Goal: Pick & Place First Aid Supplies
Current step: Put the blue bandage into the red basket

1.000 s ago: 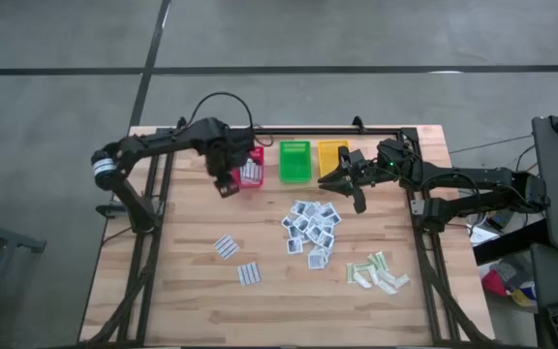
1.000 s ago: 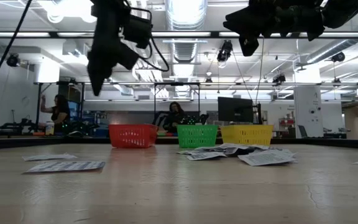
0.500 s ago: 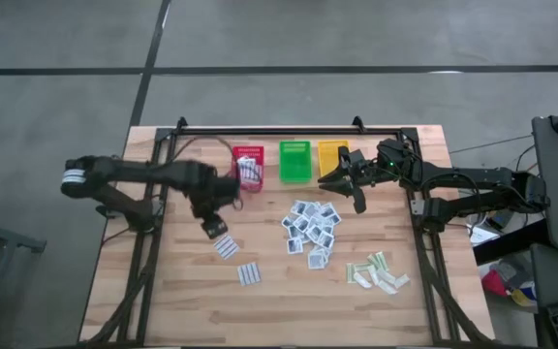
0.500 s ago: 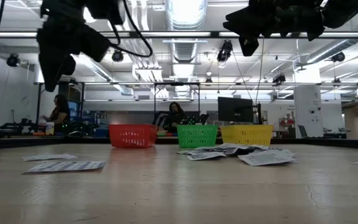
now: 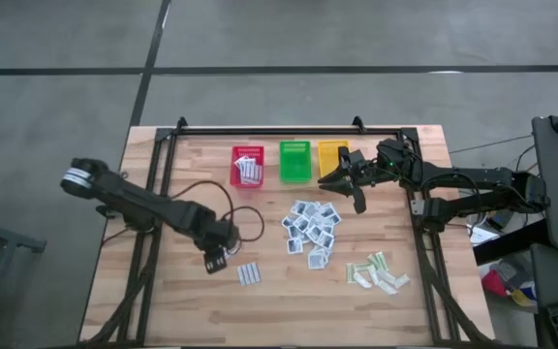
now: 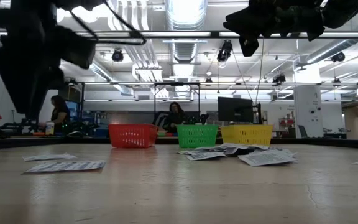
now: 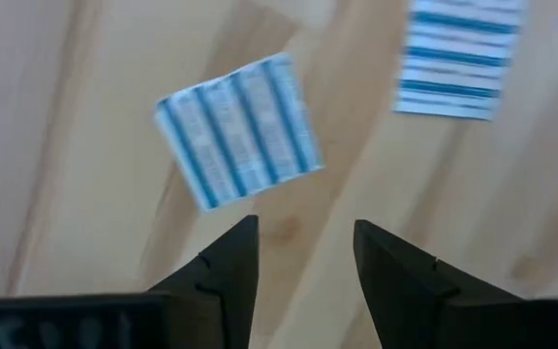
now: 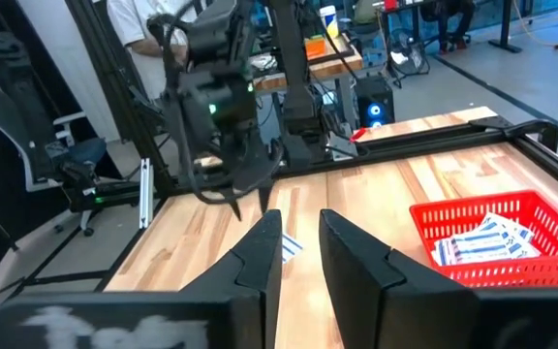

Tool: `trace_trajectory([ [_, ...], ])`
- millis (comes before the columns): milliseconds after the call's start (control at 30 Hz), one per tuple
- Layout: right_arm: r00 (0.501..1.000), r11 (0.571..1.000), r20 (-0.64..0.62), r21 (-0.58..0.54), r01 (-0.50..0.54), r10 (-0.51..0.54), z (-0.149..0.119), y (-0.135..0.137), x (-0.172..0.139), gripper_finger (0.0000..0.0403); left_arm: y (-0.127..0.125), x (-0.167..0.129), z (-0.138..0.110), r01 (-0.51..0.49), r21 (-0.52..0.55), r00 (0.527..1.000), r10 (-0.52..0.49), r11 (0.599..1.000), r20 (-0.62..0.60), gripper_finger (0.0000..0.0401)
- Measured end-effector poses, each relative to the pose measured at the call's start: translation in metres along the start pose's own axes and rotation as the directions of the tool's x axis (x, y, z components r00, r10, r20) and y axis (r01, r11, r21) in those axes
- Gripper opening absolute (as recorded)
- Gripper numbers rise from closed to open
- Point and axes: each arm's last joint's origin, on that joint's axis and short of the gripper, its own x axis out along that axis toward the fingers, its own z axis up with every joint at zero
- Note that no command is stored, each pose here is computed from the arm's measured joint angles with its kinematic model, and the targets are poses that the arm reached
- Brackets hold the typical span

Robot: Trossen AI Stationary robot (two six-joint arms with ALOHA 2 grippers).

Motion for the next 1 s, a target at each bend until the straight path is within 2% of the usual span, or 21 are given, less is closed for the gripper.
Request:
trace_trajectory([
  [133,1.000,1.000,0.000,-0.001,0.000,0.000,0.000,0.000,0.000,0.0071,0.004,0.013,-0.003,-0.024,-0.087,1.000,0.024,0.996,0.001,0.0163],
  [367,1.000,1.000,0.000,0.000,0.000,0.000,0.000,0.000,0.000,0.0082,0.016,0.028,-0.010,-0.128,-0.090,0.990,0.133,0.988,0.047,0.0163],
  [700,1.000,1.000,0.000,-0.001,0.000,0.000,0.000,0.000,0.000,0.0082,0.021,0.042,-0.021,-0.141,0.112,0.990,0.138,0.984,0.038,0.0163],
  [1000,1.000,1.000,0.000,-0.001,0.000,0.000,0.000,0.000,0.000,0.0068,0.020,0.045,-0.019,-0.116,0.118,0.992,0.108,0.986,0.071,0.0163],
])
